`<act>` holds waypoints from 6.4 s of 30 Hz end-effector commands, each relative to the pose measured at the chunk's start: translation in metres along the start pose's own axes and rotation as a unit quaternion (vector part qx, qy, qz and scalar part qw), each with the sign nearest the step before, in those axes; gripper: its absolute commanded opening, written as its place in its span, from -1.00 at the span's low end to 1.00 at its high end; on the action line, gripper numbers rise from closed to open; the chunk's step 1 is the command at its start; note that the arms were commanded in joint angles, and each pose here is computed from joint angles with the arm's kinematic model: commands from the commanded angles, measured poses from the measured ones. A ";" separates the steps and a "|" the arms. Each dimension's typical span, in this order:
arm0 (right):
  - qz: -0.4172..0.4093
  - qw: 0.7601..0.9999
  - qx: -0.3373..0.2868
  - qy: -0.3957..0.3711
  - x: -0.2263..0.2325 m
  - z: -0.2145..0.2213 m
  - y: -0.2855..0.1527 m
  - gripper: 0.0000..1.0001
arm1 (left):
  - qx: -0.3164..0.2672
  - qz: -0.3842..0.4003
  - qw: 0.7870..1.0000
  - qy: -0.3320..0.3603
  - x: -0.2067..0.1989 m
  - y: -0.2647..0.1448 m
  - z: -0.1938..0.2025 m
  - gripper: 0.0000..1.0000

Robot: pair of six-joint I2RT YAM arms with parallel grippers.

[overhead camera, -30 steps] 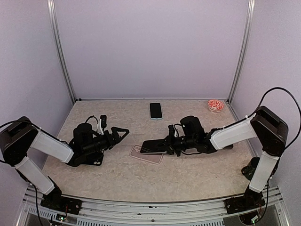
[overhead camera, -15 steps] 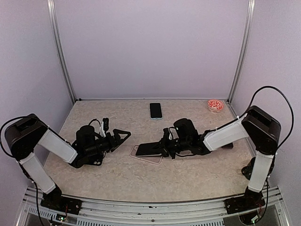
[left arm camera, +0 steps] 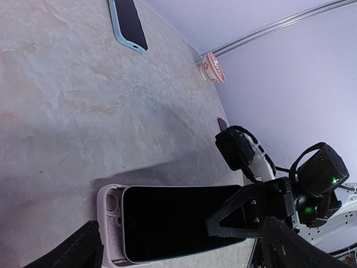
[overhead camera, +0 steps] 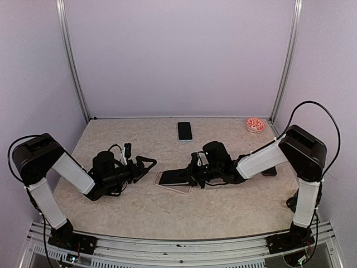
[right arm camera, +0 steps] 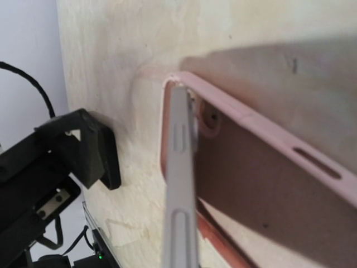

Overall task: Put the phone into the phone case
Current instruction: Install the phone into the phone case, then pass from the right arm to the left

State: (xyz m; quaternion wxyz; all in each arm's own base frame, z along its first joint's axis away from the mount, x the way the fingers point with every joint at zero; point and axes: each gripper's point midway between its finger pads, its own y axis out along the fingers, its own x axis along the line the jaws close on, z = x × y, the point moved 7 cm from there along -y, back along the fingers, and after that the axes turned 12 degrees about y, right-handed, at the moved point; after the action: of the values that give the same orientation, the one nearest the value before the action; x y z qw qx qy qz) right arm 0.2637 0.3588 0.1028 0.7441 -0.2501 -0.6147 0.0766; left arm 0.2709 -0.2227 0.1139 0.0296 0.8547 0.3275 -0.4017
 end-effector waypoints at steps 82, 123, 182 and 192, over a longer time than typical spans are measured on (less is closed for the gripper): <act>-0.034 0.997 0.005 0.073 -0.022 -0.004 0.030 -1.00 | 0.104 -0.013 0.995 -0.004 0.005 0.047 0.060 0.98; -0.175 0.982 0.070 -0.024 -0.001 0.010 0.017 -1.00 | 0.085 -0.051 0.995 0.010 0.007 0.011 0.029 0.98; -0.152 0.976 0.106 -0.117 -0.008 0.018 0.014 -0.74 | 0.107 0.135 0.985 0.017 -0.045 0.021 0.018 -0.20; -0.137 0.978 0.099 -0.125 -0.004 0.017 0.013 -0.48 | 0.104 0.138 0.985 0.017 -0.045 0.021 0.017 -0.23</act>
State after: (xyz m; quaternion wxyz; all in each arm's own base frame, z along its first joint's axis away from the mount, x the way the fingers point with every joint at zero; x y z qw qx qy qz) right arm 0.2510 0.3665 0.0795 0.6982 -0.0830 -0.7083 0.0626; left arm 0.2530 -0.2555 0.0926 -0.0600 0.8570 0.2228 -0.4609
